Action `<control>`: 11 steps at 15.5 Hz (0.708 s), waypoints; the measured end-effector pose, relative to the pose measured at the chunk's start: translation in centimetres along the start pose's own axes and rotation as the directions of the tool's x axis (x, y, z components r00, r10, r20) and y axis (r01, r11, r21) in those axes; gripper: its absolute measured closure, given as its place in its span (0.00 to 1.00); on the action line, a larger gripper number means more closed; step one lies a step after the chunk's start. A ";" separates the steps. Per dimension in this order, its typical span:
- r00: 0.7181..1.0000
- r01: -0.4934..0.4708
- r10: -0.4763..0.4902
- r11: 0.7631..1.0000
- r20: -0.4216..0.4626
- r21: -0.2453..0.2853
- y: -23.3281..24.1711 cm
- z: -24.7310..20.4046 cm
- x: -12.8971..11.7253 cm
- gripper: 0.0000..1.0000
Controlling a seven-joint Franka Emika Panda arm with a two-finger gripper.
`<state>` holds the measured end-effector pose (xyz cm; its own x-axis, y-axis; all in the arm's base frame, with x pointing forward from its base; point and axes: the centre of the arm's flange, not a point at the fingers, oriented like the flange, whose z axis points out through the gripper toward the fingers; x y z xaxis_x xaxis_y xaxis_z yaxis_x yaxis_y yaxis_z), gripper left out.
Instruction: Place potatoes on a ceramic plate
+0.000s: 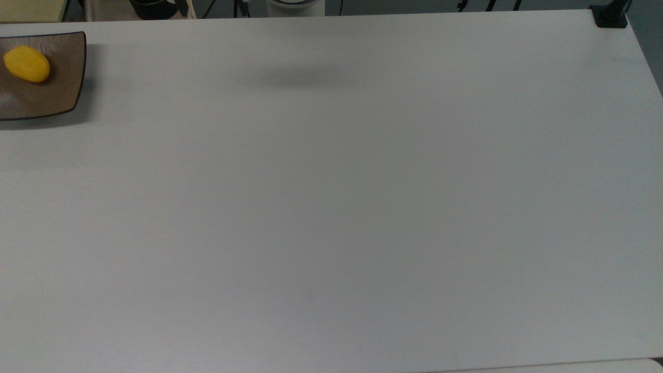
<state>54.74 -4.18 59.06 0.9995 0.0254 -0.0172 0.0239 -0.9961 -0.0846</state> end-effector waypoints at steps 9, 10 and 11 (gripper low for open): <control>0.998 0.057 -0.059 0.994 -0.012 -0.096 -8.2 3.5 0.7 0.00; 0.998 0.055 -0.056 0.992 -0.010 -0.114 -8.5 3.7 0.6 0.00; 0.998 0.052 -0.054 0.991 -0.011 -0.123 -8.7 3.6 0.6 0.00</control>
<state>55.01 4.85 56.18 0.9969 0.0783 -0.0015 0.0783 -0.9962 0.0378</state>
